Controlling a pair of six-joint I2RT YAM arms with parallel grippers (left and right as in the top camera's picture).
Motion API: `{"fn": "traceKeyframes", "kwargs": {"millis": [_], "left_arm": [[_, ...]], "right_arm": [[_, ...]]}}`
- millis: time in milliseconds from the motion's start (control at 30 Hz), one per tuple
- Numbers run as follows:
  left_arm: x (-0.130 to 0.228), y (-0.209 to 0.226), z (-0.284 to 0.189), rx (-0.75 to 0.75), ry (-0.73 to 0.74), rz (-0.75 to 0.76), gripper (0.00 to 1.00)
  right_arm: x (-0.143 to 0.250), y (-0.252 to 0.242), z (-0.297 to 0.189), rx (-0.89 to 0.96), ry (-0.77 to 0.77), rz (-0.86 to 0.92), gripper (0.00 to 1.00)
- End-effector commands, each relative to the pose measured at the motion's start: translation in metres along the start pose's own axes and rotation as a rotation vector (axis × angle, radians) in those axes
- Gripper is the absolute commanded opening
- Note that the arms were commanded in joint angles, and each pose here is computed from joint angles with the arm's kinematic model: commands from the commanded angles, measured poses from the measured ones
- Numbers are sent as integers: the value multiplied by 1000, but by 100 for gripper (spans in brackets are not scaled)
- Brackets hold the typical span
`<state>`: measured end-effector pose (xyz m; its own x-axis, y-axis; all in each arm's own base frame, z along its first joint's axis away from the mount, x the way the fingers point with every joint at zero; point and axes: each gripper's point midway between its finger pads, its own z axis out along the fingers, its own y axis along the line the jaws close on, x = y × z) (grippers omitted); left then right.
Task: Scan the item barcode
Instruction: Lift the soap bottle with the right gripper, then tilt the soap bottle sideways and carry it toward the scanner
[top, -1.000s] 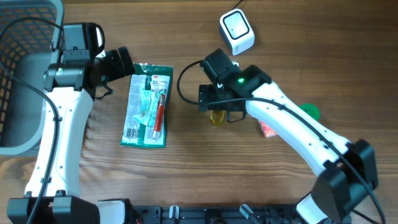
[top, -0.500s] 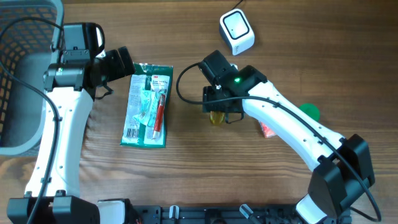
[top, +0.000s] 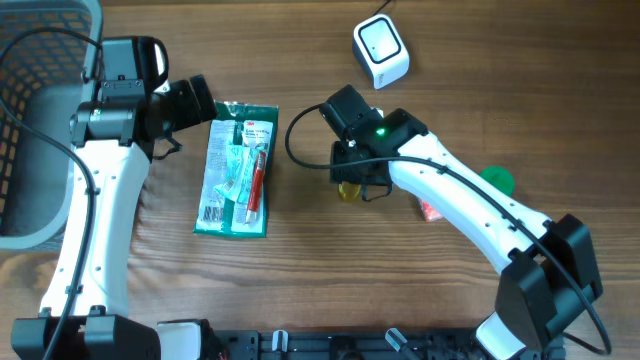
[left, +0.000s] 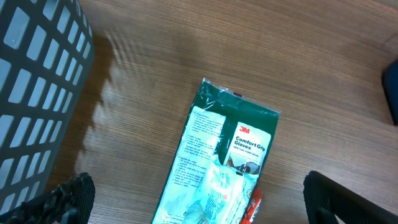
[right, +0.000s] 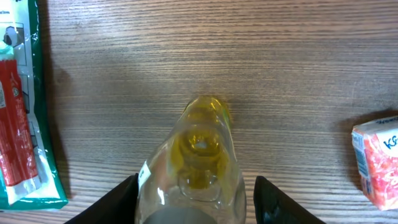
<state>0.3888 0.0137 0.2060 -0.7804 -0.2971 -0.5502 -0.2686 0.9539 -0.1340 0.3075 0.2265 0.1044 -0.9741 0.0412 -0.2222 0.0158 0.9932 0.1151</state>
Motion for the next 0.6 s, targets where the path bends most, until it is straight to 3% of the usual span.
{"fn": "traceKeyframes", "kwargs": {"millis": [0, 100, 467, 567], "left_arm": [[-7, -1, -6, 9, -22, -13, 100], [-7, -1, -6, 9, -22, -13, 100], [-7, -1, -6, 9, -22, -13, 100], [-7, -1, -6, 9, -22, -13, 100]], "right_arm": [[7, -1, 7, 13, 27, 1, 59], [8, -2, 7, 16, 30, 1, 64], [10, -4, 8, 23, 38, 20, 64], [10, -4, 8, 23, 38, 21, 60]]}}
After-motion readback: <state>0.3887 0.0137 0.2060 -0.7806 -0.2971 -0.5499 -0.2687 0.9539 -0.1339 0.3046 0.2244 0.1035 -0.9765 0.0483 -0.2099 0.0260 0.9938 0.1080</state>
